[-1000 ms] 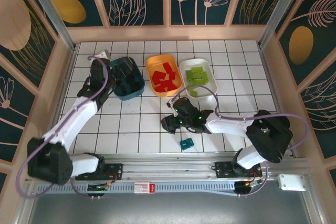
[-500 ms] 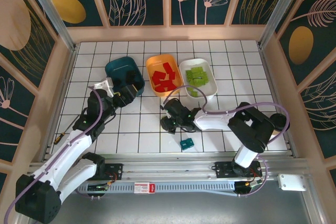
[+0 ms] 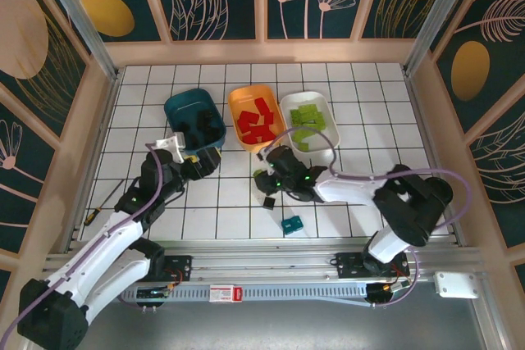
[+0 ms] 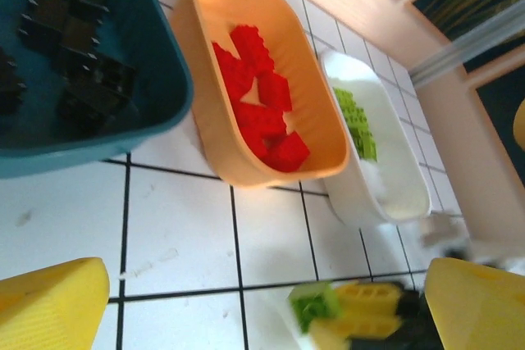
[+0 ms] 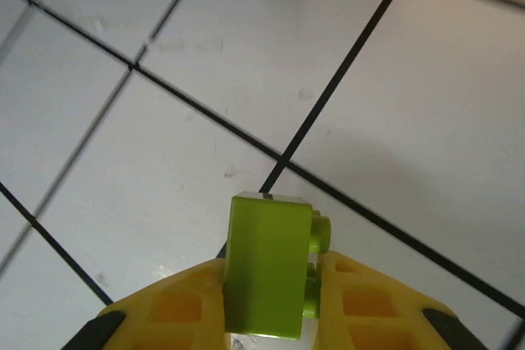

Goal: Sort the legos into containers by color
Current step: Pick up the lego from the bottom-center of the table, then place the lego in the container, then pick up the lego from the middle-left of the table.

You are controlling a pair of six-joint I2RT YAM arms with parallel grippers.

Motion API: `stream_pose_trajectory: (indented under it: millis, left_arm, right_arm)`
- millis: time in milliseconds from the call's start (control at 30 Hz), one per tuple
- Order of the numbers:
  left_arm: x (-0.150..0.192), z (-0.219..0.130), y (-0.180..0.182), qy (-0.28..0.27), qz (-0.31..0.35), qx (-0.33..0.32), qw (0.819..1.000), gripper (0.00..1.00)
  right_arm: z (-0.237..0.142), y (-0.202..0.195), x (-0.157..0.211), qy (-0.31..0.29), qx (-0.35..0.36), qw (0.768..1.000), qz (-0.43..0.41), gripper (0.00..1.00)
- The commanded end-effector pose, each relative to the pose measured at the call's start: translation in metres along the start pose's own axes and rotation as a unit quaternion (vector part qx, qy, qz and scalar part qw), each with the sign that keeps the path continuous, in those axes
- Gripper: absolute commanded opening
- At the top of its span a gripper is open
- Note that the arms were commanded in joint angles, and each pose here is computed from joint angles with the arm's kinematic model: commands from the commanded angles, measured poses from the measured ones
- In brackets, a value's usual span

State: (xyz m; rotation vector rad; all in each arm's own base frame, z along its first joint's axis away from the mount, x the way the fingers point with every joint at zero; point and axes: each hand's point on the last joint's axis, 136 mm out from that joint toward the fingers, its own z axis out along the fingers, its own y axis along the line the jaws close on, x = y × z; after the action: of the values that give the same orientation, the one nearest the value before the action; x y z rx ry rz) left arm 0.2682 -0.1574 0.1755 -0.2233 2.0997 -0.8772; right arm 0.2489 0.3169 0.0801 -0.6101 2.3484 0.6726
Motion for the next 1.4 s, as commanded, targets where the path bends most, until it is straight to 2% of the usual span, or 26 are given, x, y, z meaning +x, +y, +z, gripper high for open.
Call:
stream_pose_trajectory:
  millis: [0, 133, 333, 400, 467, 567, 700, 833, 967, 1133, 1267, 1367]
  left_arm:
    - [0.034, 0.012, 0.005, 0.045, 0.022, -0.023, 0.998, 0.97]
    - [0.073, 0.029, -0.005, 0.091, 0.065, -0.039, 0.993, 0.96]
    - [0.116, 0.045, -0.024, 0.138, 0.132, -0.051, 0.980, 0.96]
    - [0.127, 0.051, -0.027, 0.151, 0.147, -0.054, 0.976, 0.95]
    - [0.136, 0.057, -0.030, 0.163, 0.158, -0.054, 0.972, 0.95]
    - [0.148, 0.065, -0.036, 0.180, 0.175, -0.049, 0.967, 0.92]
    - [0.164, 0.075, -0.046, 0.202, 0.208, -0.048, 0.956, 0.90]
    - [0.181, 0.081, -0.047, 0.222, 0.234, -0.056, 0.945, 0.90]
    - [0.195, 0.085, -0.045, 0.239, 0.256, -0.067, 0.934, 0.85]
    - [0.208, 0.089, -0.032, 0.258, 0.275, -0.096, 0.921, 0.72]
    - [0.217, 0.091, -0.025, 0.264, 0.293, -0.114, 0.912, 0.69]
    - [0.224, 0.093, -0.026, 0.270, 0.298, -0.115, 0.908, 0.60]
  right_arm:
    - [-0.034, -0.020, -0.045, -0.093, 0.003, 0.994, 0.053, 0.09]
    - [-0.063, -0.082, -0.071, -0.149, 0.066, 0.979, 0.124, 0.09]
    - [-0.070, -0.156, -0.087, -0.162, 0.150, 0.958, 0.184, 0.11]
    - [-0.067, -0.172, -0.088, -0.154, 0.172, 0.953, 0.194, 0.15]
    - [-0.064, -0.182, -0.089, -0.150, 0.184, 0.950, 0.201, 0.25]
    - [-0.061, -0.188, -0.093, -0.146, 0.190, 0.950, 0.201, 0.52]
    - [-0.072, -0.180, -0.105, -0.170, 0.175, 0.950, 0.194, 0.63]
    - [-0.083, -0.168, -0.104, -0.182, 0.158, 0.952, 0.191, 0.64]
    - [-0.094, -0.159, -0.098, -0.191, 0.155, 0.952, 0.185, 0.65]
    - [-0.105, -0.153, -0.089, -0.203, 0.152, 0.949, 0.188, 0.65]
    - [-0.113, -0.151, -0.088, -0.211, 0.151, 0.947, 0.190, 0.66]
    - [-0.116, -0.150, -0.088, -0.215, 0.149, 0.946, 0.192, 0.66]
